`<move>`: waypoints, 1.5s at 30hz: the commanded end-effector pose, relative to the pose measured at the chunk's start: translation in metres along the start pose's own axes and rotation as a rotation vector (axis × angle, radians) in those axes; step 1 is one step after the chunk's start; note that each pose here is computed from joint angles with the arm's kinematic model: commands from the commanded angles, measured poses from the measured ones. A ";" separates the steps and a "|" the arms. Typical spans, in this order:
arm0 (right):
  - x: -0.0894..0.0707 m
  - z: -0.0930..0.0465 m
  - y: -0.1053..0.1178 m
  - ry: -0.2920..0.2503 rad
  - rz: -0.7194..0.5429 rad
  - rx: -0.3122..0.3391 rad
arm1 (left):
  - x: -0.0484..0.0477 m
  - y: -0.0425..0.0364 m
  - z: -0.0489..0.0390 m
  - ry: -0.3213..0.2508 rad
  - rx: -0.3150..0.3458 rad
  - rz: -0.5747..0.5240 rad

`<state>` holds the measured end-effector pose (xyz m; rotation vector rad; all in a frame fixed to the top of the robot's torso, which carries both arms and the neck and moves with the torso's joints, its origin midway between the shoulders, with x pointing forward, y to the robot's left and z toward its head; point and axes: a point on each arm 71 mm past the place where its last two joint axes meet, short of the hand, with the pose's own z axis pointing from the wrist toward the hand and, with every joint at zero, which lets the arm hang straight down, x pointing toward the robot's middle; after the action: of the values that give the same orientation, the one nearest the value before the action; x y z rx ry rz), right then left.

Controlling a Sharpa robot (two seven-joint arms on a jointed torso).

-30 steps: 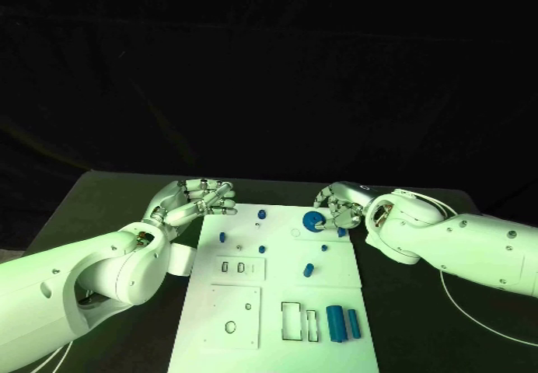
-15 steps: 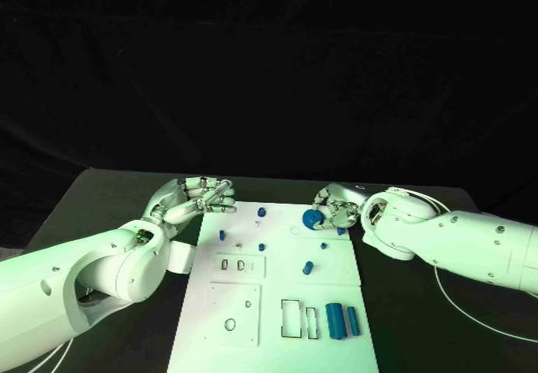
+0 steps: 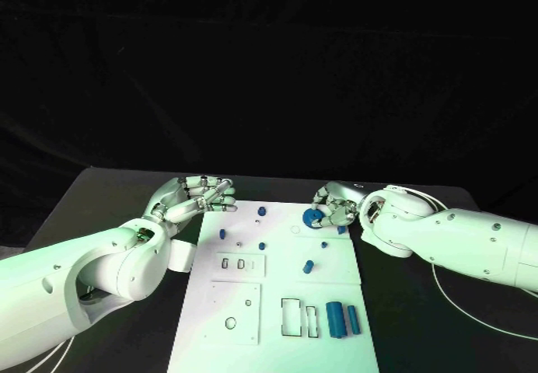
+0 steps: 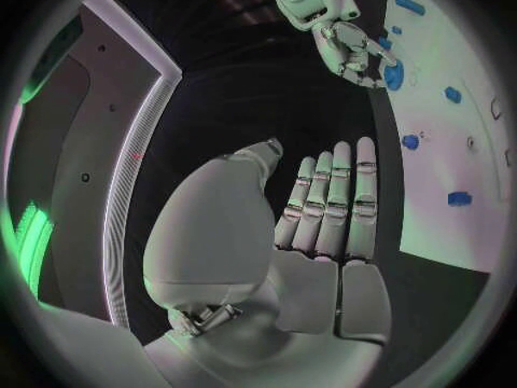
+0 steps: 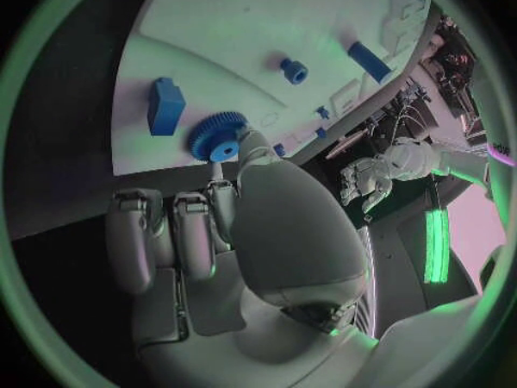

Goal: Assemble the parts on the task board

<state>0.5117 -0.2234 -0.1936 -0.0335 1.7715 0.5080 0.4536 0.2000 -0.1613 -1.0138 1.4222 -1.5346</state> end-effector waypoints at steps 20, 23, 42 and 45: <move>0.003 -0.005 0.018 -0.118 -0.115 -0.101 | 0.0028 -0.0001 0.0015 0.019 0.000 -0.010; 0.001 -0.008 0.027 -0.172 -0.141 -0.127 | 0.0029 -0.0001 0.0016 0.019 0.000 -0.010; 0.014 -0.008 0.114 -0.266 -0.207 -0.298 | 0.0058 0.0001 0.0029 0.027 0.002 -0.014; 0.019 -0.002 0.122 -0.259 -0.211 -0.309 | 0.0063 0.0001 0.0031 0.028 0.002 -0.014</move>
<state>0.4685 -0.1086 -0.1725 -0.3367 1.4320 0.6334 0.4547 0.1957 -0.1624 -1.0153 1.4313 -1.5406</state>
